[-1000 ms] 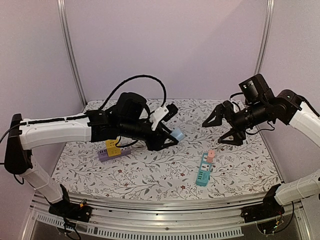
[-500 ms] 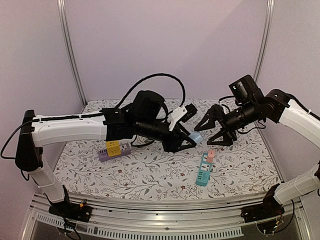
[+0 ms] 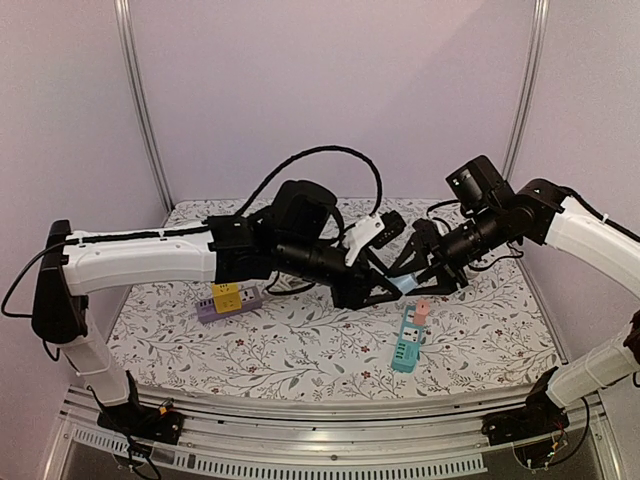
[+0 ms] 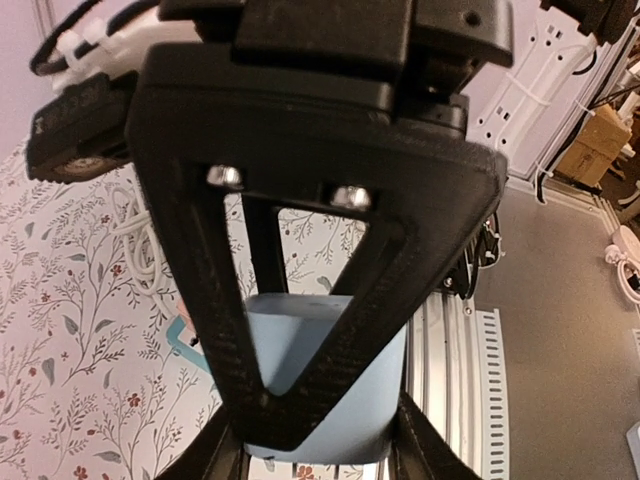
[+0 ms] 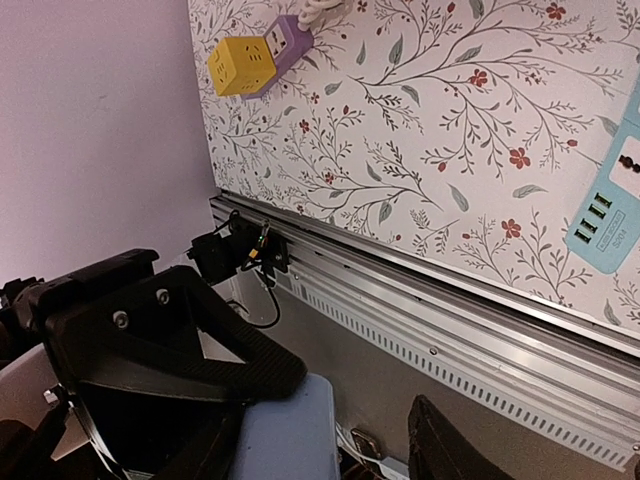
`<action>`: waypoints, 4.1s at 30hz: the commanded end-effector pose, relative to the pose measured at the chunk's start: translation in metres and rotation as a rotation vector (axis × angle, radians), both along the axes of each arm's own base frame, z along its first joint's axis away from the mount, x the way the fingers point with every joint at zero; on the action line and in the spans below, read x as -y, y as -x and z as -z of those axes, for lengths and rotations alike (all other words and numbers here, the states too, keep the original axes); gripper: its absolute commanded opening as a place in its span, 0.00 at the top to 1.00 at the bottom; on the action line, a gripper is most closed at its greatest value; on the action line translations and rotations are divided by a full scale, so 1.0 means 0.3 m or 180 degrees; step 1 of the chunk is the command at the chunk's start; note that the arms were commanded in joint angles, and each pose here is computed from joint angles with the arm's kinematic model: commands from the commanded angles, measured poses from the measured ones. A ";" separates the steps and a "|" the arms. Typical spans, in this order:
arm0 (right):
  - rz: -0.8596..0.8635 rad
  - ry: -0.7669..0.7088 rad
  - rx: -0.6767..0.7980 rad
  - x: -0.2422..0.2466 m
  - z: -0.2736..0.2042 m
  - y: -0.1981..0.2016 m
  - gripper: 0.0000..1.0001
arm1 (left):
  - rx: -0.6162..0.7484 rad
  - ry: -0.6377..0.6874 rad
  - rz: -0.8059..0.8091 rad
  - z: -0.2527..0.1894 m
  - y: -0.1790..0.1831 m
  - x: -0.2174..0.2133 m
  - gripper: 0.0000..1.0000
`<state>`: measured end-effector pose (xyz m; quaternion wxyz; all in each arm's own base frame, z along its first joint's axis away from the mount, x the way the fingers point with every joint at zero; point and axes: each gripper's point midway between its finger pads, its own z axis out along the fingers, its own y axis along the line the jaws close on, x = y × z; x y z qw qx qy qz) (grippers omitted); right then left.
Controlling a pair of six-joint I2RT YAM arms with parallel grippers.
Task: Insert the plug
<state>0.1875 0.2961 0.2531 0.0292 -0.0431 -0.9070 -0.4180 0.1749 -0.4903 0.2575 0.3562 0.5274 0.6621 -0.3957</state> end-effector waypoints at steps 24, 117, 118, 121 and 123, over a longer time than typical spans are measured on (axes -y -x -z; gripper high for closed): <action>-0.0049 0.0156 0.0031 0.042 -0.010 0.038 1.00 | 0.0248 -0.0128 0.0154 0.017 0.045 0.039 0.01; 0.0755 0.2967 0.0050 0.264 0.677 -0.155 1.00 | 0.0662 -0.0310 -0.2703 0.105 0.013 -1.074 0.01; 0.0759 0.2960 0.0045 0.263 0.681 -0.152 1.00 | 0.0665 -0.0313 -0.2702 0.105 0.013 -1.074 0.00; 0.0758 0.2958 -0.0001 0.264 0.700 -0.143 1.00 | 0.0668 -0.0324 -0.2705 0.107 0.012 -1.074 0.01; 0.0746 0.2988 -0.0029 0.270 0.711 -0.136 1.00 | 0.0668 -0.0323 -0.2708 0.106 0.012 -1.074 0.01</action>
